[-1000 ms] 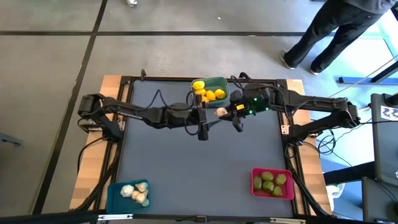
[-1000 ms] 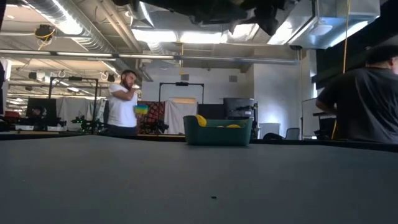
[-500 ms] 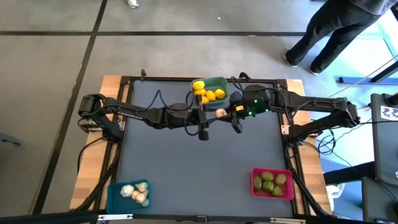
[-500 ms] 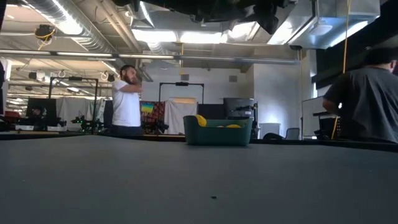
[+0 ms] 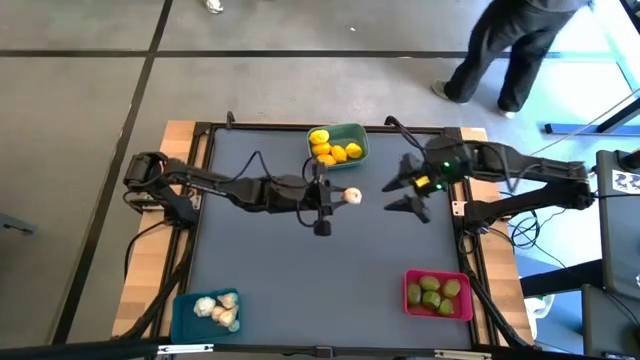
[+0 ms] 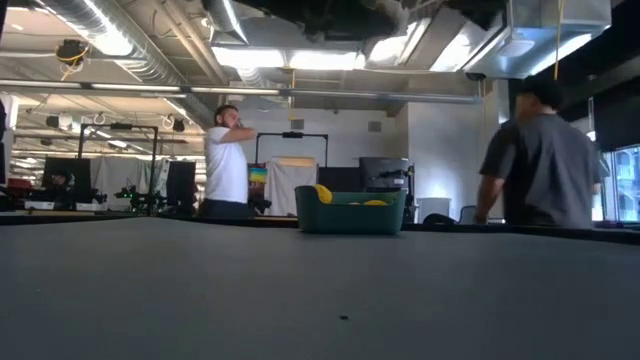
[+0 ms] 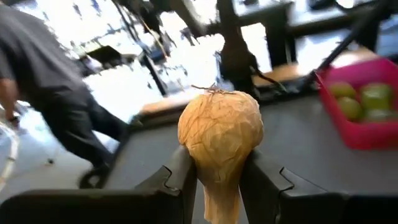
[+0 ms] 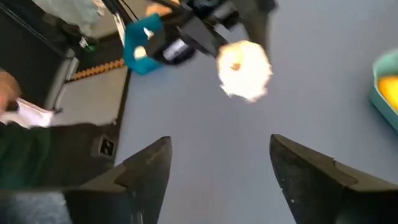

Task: Sort produce into baskets
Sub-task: Put the white garlic into the blue bin

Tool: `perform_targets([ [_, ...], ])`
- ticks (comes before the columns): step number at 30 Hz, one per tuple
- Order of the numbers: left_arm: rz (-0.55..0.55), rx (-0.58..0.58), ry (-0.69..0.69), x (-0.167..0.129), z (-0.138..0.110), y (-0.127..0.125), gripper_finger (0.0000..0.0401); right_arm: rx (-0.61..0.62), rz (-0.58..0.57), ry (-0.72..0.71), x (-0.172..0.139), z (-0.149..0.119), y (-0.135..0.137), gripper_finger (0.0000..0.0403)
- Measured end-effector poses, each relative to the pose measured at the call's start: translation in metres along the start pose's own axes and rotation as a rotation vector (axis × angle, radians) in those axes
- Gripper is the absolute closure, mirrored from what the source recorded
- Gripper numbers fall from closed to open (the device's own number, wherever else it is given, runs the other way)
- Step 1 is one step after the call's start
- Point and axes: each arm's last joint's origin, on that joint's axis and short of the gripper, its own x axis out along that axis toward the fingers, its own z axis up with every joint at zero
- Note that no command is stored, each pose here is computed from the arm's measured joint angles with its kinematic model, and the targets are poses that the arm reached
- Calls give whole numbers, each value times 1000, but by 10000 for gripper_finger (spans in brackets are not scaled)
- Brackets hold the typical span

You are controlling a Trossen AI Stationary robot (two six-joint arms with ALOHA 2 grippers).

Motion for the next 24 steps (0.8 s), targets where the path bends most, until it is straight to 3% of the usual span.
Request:
perform_targets([
  [10,-197,-60,332,-32,-4,-50,306,-11,-167,119,-7,-26,21,130],
  [18,-241,-221,718,-88,10,-88,306,-69,-162,147,17,-45,24,130],
  [24,-320,-442,911,-136,24,-126,306,-40,-144,159,40,-67,22,129],
])
